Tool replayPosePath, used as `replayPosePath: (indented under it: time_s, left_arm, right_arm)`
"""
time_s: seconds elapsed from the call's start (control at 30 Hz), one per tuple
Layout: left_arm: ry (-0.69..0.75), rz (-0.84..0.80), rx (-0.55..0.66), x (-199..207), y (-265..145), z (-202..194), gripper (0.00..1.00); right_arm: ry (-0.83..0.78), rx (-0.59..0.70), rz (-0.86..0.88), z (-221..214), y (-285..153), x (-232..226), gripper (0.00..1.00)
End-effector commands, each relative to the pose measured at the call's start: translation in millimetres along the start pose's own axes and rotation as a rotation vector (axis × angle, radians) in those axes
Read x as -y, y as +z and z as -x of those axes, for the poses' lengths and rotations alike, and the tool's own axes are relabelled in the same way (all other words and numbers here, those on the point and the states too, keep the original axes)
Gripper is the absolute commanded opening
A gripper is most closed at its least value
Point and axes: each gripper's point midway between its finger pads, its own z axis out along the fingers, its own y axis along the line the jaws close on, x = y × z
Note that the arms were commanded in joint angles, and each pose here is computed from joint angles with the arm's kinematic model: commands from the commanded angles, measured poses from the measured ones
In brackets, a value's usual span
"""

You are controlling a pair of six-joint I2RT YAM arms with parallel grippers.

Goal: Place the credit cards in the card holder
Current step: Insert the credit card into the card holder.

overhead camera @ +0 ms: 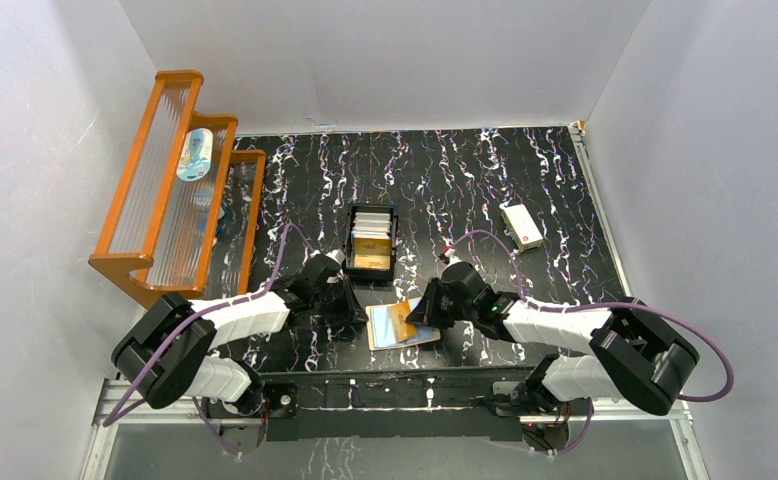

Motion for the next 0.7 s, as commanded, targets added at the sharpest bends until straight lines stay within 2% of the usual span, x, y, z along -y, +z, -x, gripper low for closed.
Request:
replayPosePath:
  time_s: [0.0,0.07,0.2,0.37,0.67]
  left_arm:
    - [-0.002,0.2,-0.078,-52.4,1.4,-28.9,0.06]
    - [-0.001,0.2,-0.077,-51.6,0.9,-28.4,0.06]
    - [0.004,0.195,-0.074,-48.0,0.4,-26.0,0.06]
    - [0.005,0.196,-0.078,-46.9,1.3,-25.7,0.06]
    - [0.006,0.196,-0.079,-45.8,0.6,-26.4,0.06]
  right_arm:
    - [0.02,-0.066,-0.111,-22.9,1.1,28.9,0.17]
    - [0.013,-0.074,-0.129,-23.5,1.4,30.1,0.27]
    - [-0.029,-0.057,-0.16,-15.7,-2.2,28.5,0.35]
    - [-0.063,-0.073,-0.139,-14.2,-0.2,19.4,0.29]
    - [-0.101,-0.12,-0.113,-23.6,12.2,3.4,0.28]
